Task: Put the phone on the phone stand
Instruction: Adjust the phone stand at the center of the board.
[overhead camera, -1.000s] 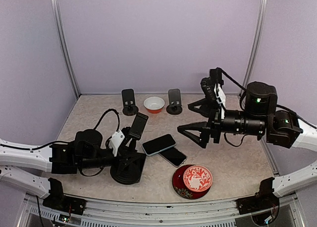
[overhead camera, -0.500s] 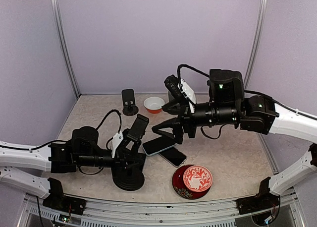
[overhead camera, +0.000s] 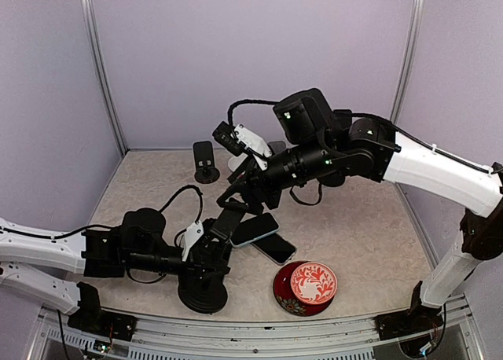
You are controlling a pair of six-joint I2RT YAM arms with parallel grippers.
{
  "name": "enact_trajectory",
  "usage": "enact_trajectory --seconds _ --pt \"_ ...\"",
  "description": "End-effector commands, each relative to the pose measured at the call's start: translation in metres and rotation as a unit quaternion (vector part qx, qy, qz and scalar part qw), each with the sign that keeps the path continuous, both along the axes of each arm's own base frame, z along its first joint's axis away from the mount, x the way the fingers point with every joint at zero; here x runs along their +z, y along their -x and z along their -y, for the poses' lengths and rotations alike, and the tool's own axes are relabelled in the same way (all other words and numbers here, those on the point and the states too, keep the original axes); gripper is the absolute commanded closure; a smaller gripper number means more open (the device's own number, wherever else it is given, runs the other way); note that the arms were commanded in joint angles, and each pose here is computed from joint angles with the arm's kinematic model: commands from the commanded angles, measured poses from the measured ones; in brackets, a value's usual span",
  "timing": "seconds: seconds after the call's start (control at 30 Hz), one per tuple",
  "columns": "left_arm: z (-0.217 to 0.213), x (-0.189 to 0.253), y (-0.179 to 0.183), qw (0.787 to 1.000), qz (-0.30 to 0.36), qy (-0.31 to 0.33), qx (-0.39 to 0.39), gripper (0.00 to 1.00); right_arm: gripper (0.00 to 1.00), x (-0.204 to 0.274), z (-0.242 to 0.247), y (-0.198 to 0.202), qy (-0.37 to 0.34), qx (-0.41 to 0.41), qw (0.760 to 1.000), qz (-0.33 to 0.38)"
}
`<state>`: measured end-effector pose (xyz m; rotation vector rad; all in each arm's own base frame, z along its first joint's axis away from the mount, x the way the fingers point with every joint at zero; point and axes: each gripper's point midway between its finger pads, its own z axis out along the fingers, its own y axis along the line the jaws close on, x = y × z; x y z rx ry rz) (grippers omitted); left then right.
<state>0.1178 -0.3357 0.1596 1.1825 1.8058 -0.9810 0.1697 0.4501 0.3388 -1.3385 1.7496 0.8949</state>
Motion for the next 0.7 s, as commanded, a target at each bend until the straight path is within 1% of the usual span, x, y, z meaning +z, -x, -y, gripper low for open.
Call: enact_trajectory --seconds 0.0,0.07,0.1,0.3,0.4,0.43,0.47,0.5,0.67 --pt "0.011 0.046 -0.005 0.997 0.035 0.063 0.002 1.0 0.37 -0.021 0.009 0.003 0.054 0.0 0.998 -0.013" --pt "0.011 0.046 -0.005 0.997 0.035 0.062 0.002 1.0 0.41 -0.026 0.009 0.004 0.063 0.001 0.998 -0.015" --pt "0.011 0.045 -0.005 0.998 0.035 0.061 0.002 1.0 0.44 -0.028 0.009 0.003 0.066 0.0 0.998 -0.016" --pt "0.007 0.045 -0.011 0.997 0.041 0.058 0.021 1.0 0.71 -0.026 0.007 0.002 0.06 -0.002 0.998 -0.014" --pt "0.003 0.046 -0.018 0.996 0.045 0.059 0.045 1.0 0.83 -0.025 0.006 0.005 0.053 0.007 0.998 -0.017" --pt "0.001 0.046 -0.021 0.996 0.045 0.059 0.056 1.0 0.88 -0.025 0.005 0.006 0.05 0.008 0.999 -0.019" --pt "-0.002 0.048 -0.024 0.995 0.047 0.061 0.068 1.0 0.96 -0.024 0.004 0.006 0.046 0.008 0.999 -0.019" --pt "-0.004 0.05 -0.029 0.993 0.047 0.064 0.084 1.0 1.0 -0.023 0.003 0.005 0.042 0.006 0.999 -0.019" --pt "-0.019 0.06 -0.049 0.981 0.044 0.098 0.163 1.0 1.0 -0.013 0.001 -0.006 -0.006 -0.033 0.999 -0.007"
